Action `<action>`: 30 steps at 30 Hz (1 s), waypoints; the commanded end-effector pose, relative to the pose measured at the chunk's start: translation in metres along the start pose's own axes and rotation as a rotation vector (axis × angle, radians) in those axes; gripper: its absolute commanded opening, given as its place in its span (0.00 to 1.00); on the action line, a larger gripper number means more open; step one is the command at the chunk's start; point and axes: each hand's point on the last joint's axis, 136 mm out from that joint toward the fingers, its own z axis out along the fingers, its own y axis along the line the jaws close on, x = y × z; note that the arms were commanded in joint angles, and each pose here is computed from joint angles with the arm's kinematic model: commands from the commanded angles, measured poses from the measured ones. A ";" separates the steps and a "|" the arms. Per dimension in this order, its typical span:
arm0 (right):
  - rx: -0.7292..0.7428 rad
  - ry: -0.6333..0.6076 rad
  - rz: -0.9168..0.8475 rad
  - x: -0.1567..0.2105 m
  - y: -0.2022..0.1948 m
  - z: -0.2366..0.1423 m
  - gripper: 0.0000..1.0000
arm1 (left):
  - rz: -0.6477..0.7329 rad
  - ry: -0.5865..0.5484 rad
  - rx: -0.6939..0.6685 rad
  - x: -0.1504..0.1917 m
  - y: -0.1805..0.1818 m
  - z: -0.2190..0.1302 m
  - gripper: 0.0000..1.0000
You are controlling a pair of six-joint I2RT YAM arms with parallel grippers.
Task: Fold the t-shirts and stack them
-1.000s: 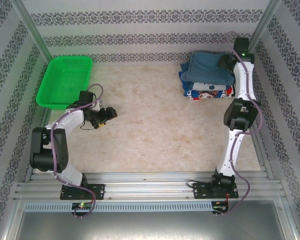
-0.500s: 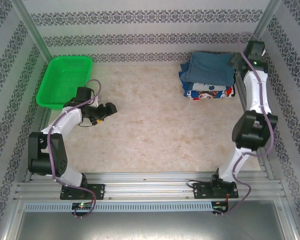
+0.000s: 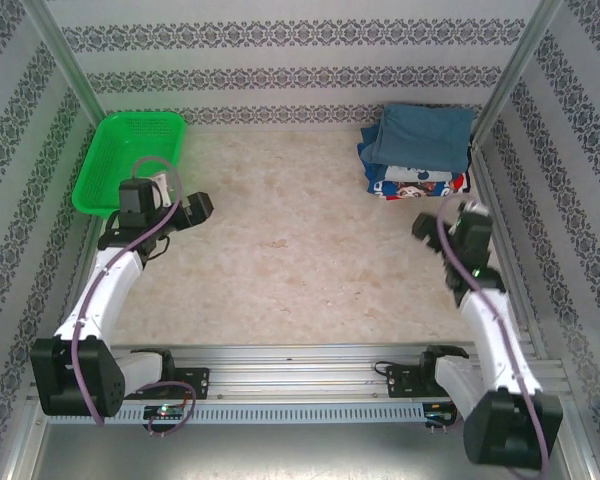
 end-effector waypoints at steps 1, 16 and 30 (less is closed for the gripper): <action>0.029 -0.146 -0.096 0.011 -0.007 -0.005 0.98 | 0.120 -0.137 -0.196 -0.003 0.058 0.013 1.00; -0.054 -0.384 -0.295 0.017 0.004 0.023 0.98 | 0.319 -0.436 -0.088 0.033 0.081 0.053 1.00; -0.035 -0.337 -0.332 -0.005 0.024 0.101 0.98 | 0.372 -0.352 -0.120 0.038 0.078 0.080 1.00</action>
